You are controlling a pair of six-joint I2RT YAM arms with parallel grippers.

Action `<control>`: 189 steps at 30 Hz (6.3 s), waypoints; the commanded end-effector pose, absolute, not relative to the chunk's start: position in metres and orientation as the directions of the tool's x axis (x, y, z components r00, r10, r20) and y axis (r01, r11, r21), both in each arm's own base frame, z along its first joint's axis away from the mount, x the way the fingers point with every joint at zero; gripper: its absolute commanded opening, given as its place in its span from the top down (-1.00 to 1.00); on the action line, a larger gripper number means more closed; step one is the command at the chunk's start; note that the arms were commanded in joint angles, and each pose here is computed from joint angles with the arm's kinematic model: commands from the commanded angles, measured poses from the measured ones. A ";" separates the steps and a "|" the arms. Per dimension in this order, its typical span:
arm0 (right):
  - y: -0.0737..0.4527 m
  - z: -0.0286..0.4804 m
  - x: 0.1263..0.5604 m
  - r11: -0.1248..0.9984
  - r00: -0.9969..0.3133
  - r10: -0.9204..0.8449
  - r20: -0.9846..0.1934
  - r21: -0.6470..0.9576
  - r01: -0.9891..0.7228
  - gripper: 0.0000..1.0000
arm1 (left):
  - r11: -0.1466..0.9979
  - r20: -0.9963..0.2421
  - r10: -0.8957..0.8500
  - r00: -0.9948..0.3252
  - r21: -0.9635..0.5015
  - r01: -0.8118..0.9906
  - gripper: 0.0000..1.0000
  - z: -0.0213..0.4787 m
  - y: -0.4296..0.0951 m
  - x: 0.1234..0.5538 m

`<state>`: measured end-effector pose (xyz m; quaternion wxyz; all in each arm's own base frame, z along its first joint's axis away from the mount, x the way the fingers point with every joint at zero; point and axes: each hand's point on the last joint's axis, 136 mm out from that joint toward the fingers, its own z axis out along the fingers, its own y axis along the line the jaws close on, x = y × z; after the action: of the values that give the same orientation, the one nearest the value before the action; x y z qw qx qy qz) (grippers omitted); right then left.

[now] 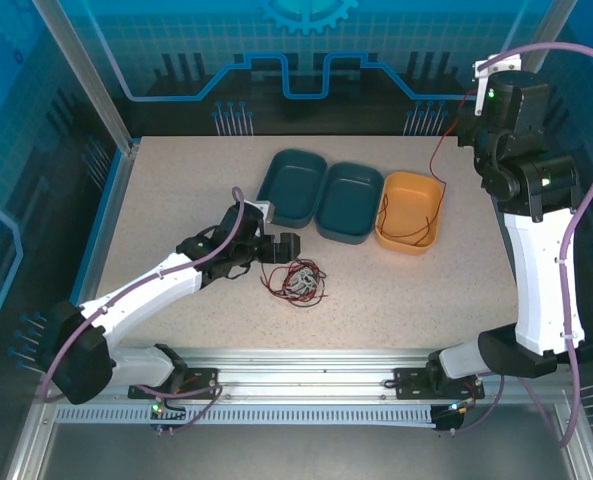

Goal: Untangle the cables

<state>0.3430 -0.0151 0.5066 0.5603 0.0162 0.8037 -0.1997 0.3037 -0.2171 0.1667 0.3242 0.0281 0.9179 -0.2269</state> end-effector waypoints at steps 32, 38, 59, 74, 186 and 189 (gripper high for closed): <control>-0.002 0.393 0.432 0.964 -0.456 -0.103 -0.884 -0.203 0.175 1.00 | 0.907 -0.601 -0.126 -0.789 -0.392 0.154 -0.98 0.156 -0.202 0.304; 0.008 0.365 0.442 0.977 -0.492 -0.063 -0.868 -0.154 0.146 1.00 | 0.905 -0.595 -0.126 -0.794 -0.396 0.153 -0.98 0.154 -0.202 0.306; -0.012 0.252 0.378 0.974 -0.729 0.067 -0.681 -0.115 0.196 1.00 | 0.898 -0.565 -0.127 -0.815 -0.414 0.148 -0.98 0.140 -0.207 0.304; -0.011 0.216 0.319 0.979 -0.917 0.068 -0.392 -0.149 0.137 1.00 | 0.893 -0.553 -0.125 -0.823 -0.425 0.149 -0.99 0.136 -0.210 0.304; 0.075 0.092 0.466 0.952 -0.893 0.199 -0.405 -0.138 0.275 0.32 | 0.880 -0.515 -0.137 -0.846 -0.455 0.135 -0.98 0.119 -0.220 0.309; 0.075 0.091 0.466 0.952 -0.894 0.197 -0.403 -0.138 0.272 0.43 | 0.879 -0.512 -0.136 -0.848 -0.458 0.136 -0.98 0.119 -0.222 0.309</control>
<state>0.4669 0.0752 0.0964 0.2015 0.1169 0.9674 -0.0991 0.3067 -0.2241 0.1237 0.2775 0.0062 0.9280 -0.2484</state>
